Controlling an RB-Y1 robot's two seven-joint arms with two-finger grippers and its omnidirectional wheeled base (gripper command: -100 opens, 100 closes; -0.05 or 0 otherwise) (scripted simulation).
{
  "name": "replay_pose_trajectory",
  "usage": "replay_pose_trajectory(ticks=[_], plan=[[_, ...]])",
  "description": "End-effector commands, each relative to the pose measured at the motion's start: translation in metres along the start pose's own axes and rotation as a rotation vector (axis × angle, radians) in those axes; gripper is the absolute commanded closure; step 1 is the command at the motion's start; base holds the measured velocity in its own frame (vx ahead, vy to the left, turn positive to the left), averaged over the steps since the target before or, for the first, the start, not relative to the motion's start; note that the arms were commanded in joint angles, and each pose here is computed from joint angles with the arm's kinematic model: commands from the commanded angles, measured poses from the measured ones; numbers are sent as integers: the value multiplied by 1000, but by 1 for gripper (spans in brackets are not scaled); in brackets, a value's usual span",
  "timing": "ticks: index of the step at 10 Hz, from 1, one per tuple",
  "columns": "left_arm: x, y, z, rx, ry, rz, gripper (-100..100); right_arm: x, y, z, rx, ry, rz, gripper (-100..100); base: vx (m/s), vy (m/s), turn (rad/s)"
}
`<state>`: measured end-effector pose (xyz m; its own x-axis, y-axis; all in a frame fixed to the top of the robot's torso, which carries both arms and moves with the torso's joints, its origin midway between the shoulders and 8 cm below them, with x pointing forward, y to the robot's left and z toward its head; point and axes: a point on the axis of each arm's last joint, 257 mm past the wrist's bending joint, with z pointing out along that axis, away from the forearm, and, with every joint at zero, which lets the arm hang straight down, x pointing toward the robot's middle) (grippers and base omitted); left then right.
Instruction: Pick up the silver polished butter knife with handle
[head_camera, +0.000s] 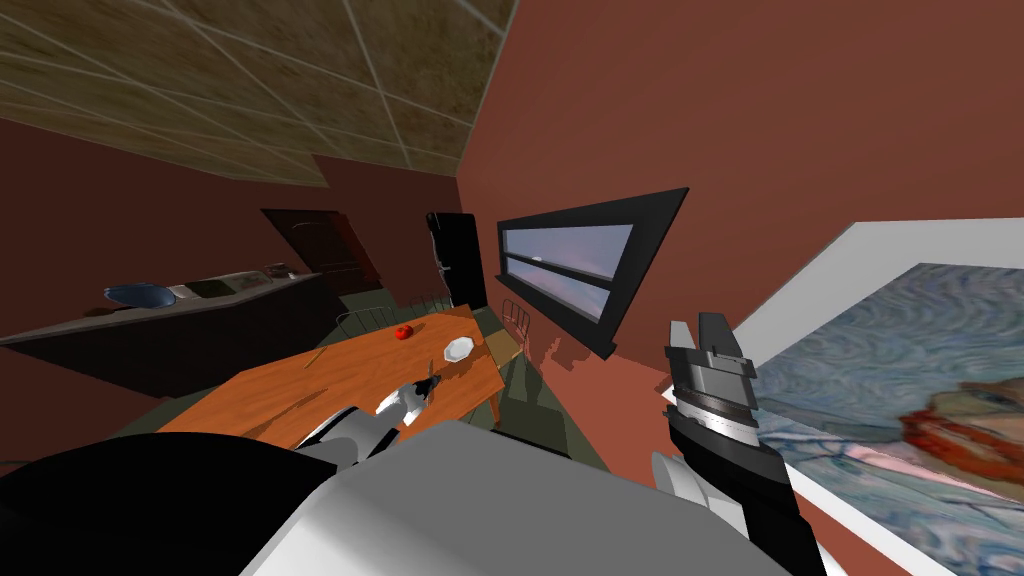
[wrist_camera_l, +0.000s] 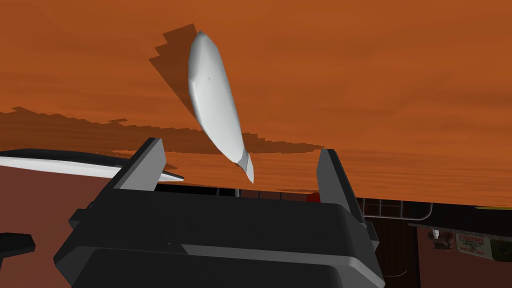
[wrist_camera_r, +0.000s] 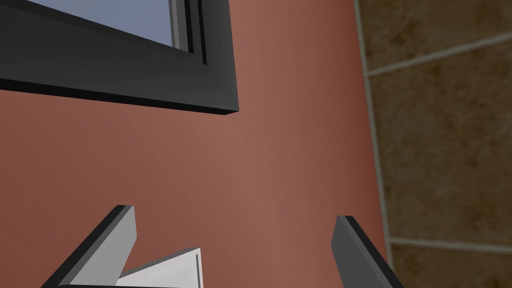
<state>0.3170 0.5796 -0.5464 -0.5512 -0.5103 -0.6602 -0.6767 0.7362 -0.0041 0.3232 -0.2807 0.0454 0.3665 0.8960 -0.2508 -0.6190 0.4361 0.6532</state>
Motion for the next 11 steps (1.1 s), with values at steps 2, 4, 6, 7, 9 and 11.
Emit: replay_pose_trajectory(ticks=[2, 4, 6, 7, 9, 11], plan=[[4, -14, 0, 6, 4, -2, -100, 0, 0, 0, 0, 0, 0, 0, -1, 43, 68], [6, -28, 0, 13, 5, 20, -100, 0, 0, 0, 0, 0, 0, 0, -1, 24, 36], [5, -28, 0, 12, 1, 13, -100, 0, 0, 0, 0, 0, 0, 0, 1, 26, 19], [8, -42, 0, 19, 1, 23, -100, 0, 0, 0, 0, 0, 0, 0, 6, 33, 85], [8, -42, 0, 19, -1, -1, -100, 0, 0, 0, 0, 0, 0, 0, 1, 29, 21], [8, -57, -1, 26, -9, 31, -100, 0, 0, 0, 0, 0, 0, 0, 1, 17, 34]])
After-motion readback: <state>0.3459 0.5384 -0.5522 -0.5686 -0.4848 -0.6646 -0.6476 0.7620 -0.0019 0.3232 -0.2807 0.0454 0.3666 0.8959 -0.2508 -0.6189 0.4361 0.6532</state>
